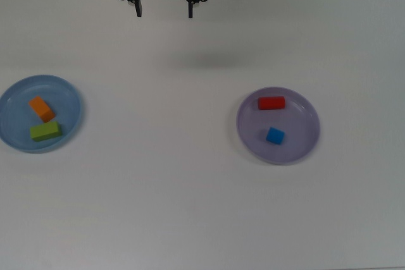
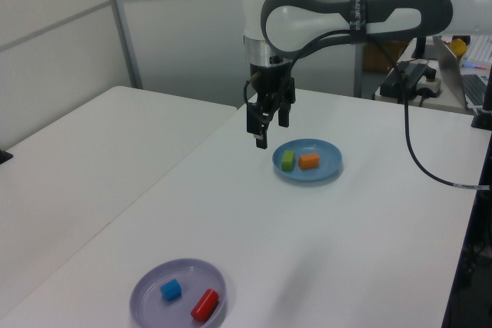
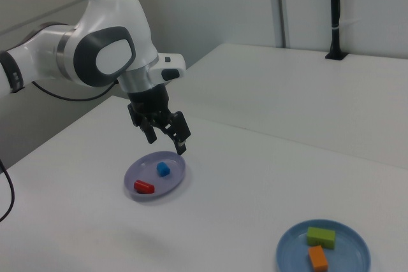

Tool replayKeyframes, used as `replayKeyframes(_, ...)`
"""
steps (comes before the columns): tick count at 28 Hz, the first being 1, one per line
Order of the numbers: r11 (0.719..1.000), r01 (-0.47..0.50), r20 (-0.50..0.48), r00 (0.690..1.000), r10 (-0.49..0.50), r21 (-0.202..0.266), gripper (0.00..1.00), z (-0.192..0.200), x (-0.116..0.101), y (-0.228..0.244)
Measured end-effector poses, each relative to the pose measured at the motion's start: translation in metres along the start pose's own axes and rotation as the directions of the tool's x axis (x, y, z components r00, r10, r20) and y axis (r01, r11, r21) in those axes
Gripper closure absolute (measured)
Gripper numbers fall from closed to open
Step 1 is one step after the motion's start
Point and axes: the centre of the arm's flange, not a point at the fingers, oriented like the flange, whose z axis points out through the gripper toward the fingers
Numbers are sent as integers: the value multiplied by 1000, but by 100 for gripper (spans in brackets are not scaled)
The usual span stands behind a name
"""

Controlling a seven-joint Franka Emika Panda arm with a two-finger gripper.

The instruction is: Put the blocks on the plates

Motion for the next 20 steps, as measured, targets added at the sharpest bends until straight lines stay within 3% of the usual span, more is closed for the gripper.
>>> replayKeyframes(20, 1000, 11, -30, 999, -11, 10, 0, -13, 9, -5)
